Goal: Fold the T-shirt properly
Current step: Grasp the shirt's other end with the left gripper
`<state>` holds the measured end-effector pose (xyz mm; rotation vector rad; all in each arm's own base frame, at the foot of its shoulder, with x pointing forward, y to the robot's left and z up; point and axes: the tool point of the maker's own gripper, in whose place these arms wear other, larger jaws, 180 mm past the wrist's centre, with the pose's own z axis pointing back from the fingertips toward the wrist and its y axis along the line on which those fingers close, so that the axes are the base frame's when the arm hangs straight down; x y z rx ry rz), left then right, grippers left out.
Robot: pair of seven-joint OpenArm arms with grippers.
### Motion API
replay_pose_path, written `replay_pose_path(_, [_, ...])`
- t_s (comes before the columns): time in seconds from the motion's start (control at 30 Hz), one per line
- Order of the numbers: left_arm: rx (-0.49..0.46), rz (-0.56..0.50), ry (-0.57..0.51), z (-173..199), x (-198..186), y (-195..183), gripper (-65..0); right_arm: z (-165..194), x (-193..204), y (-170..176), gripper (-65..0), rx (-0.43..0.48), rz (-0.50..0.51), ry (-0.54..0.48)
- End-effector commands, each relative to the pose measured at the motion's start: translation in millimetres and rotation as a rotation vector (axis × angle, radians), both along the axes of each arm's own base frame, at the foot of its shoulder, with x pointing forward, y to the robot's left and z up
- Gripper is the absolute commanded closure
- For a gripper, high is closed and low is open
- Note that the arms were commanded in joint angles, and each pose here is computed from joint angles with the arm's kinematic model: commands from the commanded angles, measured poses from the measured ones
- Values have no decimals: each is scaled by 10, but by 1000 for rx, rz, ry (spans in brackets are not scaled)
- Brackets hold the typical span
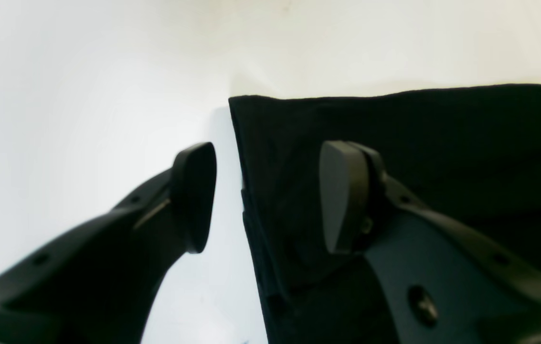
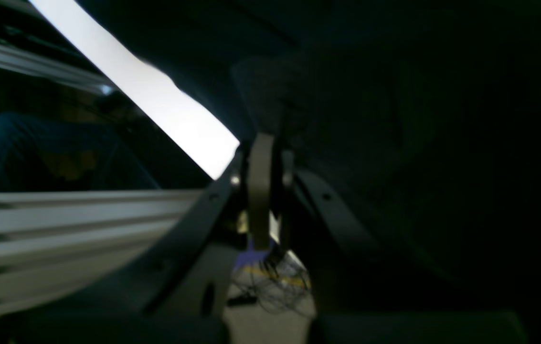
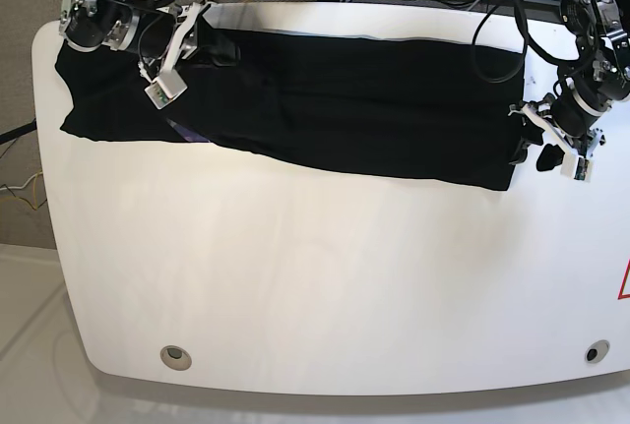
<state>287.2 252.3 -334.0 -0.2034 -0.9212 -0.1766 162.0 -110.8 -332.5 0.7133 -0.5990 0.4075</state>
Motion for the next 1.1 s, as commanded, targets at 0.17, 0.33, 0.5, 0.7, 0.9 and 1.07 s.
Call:
replay_pose_path(0.17, [3,-5,-50,133,75,27,-323,117,128,-56,-97,4,-22,-57])
replay_pose_path(0.33, [-3,-4,-40,113,67,29,-323,173,218,-113,-202,-3,-49,-93])
replay_pose_path(0.5, [-37,4,-25,96,51,56,-330,155,254,-173,-263,-35,-69,-104])
replay_pose_path(0.7, [-90,21,-19,110,28,102,-332,105,244,-213,-324,-75,-72,-98])
replay_pose_path(0.9, [-111,20,-21,113,16,79,-330,92,256,-225,-350,-92,-69,-99])
replay_pose_path(1.07, [-115,20,-13,75,-2,71,-329,82,312,-246,-358,-106,-73,-108])
